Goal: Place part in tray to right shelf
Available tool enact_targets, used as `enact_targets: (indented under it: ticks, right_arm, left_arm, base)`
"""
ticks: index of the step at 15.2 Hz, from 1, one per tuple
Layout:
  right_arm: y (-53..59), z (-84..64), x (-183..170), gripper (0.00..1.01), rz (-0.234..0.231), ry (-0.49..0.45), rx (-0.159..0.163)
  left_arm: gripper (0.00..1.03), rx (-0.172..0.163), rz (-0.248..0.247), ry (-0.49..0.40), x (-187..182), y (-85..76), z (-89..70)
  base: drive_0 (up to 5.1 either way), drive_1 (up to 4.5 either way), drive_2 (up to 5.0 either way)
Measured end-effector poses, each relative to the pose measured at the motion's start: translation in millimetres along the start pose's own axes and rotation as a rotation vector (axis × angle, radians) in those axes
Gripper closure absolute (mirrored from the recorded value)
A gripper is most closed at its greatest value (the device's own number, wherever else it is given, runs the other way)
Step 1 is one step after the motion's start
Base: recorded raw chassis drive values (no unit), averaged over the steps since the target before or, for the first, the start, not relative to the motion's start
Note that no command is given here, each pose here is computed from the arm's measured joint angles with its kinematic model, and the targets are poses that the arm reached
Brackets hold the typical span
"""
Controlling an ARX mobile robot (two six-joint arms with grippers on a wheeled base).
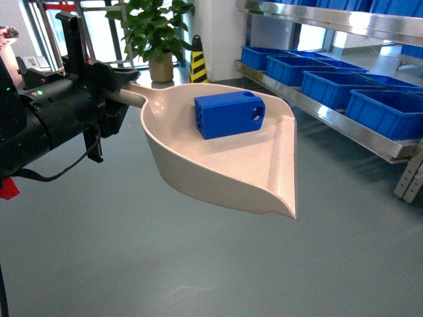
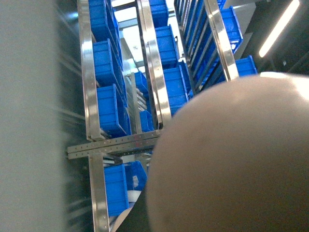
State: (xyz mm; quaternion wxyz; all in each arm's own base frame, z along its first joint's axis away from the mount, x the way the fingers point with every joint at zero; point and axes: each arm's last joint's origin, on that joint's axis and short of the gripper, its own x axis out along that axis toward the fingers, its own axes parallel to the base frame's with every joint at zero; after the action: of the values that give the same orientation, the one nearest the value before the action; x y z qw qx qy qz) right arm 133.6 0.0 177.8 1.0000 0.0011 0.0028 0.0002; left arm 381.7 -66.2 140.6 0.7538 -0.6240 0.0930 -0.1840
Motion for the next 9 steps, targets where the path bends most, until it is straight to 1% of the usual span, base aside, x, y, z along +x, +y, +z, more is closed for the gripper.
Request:
enact_targets:
  ticks: [9]
  right_arm:
    - [0.0,0.0,0.0,0.03,0.000,0.000,0.000]
  left_arm:
    - [0.89,0.000,0.000,-0.004,-0.1,0.1,0.6]
  base:
    - [-1.6,-1.62,-1.6]
